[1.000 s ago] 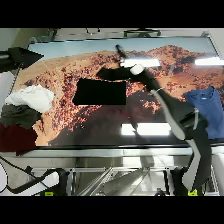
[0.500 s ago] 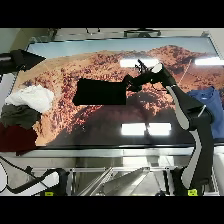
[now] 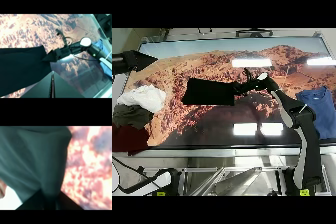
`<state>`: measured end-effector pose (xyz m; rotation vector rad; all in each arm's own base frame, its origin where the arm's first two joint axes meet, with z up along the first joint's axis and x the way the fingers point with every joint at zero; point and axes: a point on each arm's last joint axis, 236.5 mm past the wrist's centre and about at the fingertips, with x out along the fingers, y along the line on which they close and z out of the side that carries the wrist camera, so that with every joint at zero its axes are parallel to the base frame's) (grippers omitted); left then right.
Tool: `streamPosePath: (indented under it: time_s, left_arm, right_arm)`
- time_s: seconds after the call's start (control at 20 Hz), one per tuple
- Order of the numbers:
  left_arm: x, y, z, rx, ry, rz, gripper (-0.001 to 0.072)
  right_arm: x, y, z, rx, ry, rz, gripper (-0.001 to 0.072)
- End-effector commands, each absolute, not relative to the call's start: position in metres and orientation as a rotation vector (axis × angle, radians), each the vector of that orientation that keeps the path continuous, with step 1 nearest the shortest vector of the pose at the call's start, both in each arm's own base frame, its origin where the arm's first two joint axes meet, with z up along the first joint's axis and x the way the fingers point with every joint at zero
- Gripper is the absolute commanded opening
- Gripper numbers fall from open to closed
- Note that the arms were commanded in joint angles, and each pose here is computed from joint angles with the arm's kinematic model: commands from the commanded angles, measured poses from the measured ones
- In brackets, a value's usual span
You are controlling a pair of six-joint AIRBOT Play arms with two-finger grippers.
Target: Fold the shirts.
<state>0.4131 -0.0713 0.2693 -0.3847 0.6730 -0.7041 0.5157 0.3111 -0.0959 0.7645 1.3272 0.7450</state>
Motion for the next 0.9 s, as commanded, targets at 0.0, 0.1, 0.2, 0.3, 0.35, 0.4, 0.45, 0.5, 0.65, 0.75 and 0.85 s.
streamPosePath:
  time_s: [0.0,0.1,0.2,0.3,0.35,0.4,0.45,0.5,0.65,0.75,0.85]
  left_arm:
    - [0.413,-0.071,0.269,-0.384,0.674,-0.705,0.0021]
    - [0.413,-0.071,0.269,-0.385,0.676,-0.706,0.0021]
    - [0.413,-0.071,0.269,-0.388,0.677,-0.705,0.0021]
    - [0.413,-0.071,0.269,-0.397,0.680,-0.702,0.0021]
    - [0.413,-0.071,0.269,-0.400,0.682,-0.701,0.0021]
    - [0.413,-0.071,0.269,-0.402,0.682,-0.700,0.0021]
    - [0.413,-0.071,0.269,-0.402,0.683,-0.700,0.0021]
    - [0.413,-0.071,0.269,-0.402,0.683,-0.700,0.0021]
    - [0.410,-0.072,0.268,-0.400,0.692,-0.707,0.0021]
    - [0.408,-0.074,0.266,-0.398,0.702,-0.715,0.0020]
    - [0.406,-0.075,0.265,-0.396,0.711,-0.722,0.0020]
  right_arm:
    - [0.522,0.335,-0.051,0.876,1.221,0.884,0.0021]
    - [0.529,0.331,-0.016,0.853,1.155,0.904,0.0020]
    - [0.546,0.306,0.039,0.788,1.034,0.887,0.0019]
    - [0.568,0.254,0.090,0.756,0.930,0.766,0.0019]
    - [0.577,0.218,0.112,0.750,0.893,0.678,0.0018]
    - [0.584,0.172,0.130,0.740,0.861,0.561,0.0018]
    - [0.586,0.124,0.142,0.728,0.840,0.435,0.0019]
    - [0.582,0.068,0.150,0.729,0.830,0.291,0.0018]
    - [0.538,-0.075,0.155,0.757,0.862,-0.031,0.0019]
    - [0.489,-0.141,0.141,0.782,0.949,-0.184,0.0018]
    - [0.434,-0.179,0.111,0.790,1.082,-0.338,0.0018]
